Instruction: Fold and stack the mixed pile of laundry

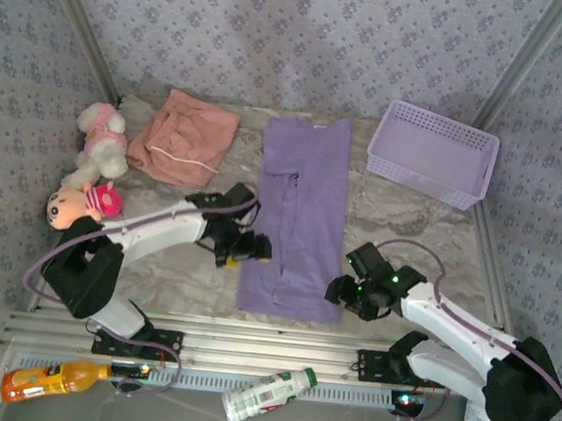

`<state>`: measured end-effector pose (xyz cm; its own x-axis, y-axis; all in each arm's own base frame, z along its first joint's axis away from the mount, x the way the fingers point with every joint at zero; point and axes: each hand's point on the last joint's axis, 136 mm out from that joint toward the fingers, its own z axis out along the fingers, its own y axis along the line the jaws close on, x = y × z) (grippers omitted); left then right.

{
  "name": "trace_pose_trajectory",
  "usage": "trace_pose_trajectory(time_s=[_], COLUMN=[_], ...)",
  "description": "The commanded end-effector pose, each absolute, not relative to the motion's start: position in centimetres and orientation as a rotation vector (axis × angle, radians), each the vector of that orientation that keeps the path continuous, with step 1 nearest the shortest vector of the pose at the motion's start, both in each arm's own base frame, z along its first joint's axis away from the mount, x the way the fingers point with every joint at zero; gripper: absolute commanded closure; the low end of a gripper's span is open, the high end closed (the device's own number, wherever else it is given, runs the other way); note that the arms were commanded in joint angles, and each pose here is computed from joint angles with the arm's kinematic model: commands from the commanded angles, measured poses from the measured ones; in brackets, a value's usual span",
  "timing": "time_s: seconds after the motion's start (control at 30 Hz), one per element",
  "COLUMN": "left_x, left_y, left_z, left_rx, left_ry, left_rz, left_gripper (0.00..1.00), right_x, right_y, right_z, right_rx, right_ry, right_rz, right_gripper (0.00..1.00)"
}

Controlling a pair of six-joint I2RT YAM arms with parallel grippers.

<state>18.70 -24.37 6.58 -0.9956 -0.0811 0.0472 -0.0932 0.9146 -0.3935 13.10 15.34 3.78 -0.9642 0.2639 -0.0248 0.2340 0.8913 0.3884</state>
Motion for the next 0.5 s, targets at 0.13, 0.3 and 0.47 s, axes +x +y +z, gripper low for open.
trace_pose_trajectory(time_s=[0.13,0.3,0.47], left_x=[13.6,13.0,13.2], left_y=[-23.6,-22.1,-23.1], left_z=[4.8,4.2,3.7], left_rx=[0.305,0.371,0.342], left_ry=[-3.037,-3.070,-3.072], left_rz=[0.630,0.632,0.666], left_gripper=[0.33,0.37,0.41], right_x=[11.6,11.9,13.2], right_y=[16.8,16.6,17.2], right_z=[2.8,1.5,1.3], right_rx=[0.449,0.450,0.467], right_ry=[2.976,2.965,2.932], right_rz=[0.692,0.649,0.655], right_gripper=[0.43,0.44,0.51])
